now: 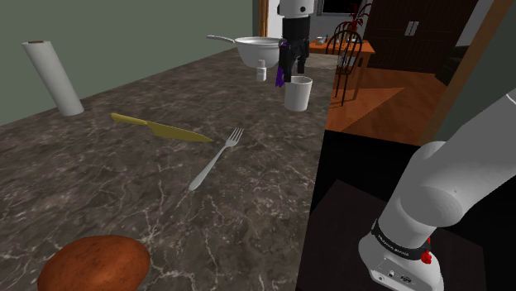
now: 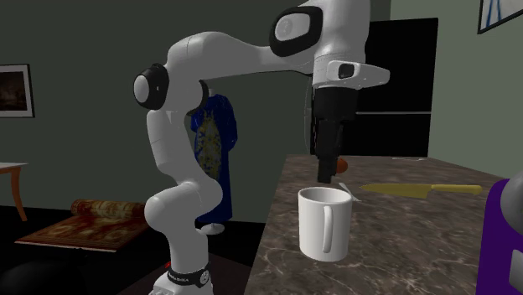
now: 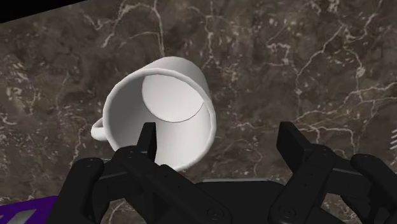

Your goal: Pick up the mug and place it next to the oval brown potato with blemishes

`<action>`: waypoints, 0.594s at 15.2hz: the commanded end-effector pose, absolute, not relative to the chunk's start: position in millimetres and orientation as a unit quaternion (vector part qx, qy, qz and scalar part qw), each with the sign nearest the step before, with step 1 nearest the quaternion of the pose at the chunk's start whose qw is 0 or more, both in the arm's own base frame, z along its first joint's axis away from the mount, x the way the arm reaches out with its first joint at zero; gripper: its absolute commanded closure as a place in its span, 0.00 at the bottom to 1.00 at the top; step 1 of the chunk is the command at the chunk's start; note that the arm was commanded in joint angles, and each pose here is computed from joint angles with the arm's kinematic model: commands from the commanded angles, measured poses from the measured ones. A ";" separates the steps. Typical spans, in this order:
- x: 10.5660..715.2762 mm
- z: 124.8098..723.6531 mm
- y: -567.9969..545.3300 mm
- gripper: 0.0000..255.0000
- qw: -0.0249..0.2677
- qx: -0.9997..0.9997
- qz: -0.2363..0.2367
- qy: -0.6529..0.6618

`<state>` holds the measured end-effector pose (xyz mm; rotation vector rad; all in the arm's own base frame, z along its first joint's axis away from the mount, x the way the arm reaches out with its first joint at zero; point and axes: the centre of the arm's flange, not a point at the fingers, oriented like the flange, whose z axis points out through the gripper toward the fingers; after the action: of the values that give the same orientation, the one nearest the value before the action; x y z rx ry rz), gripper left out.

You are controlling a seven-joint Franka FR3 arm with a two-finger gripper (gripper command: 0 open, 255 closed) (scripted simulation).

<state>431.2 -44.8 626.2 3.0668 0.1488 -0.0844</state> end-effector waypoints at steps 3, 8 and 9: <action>435.2 609.4 -48.1 0.00 0.036 0.998 -0.027 0.048; 434.2 590.5 -49.5 0.00 0.036 0.998 -0.027 0.048; 434.2 590.5 -49.5 0.00 0.036 0.998 -0.027 0.048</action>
<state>434.2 -49.4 591.2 3.0657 0.1475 -0.0835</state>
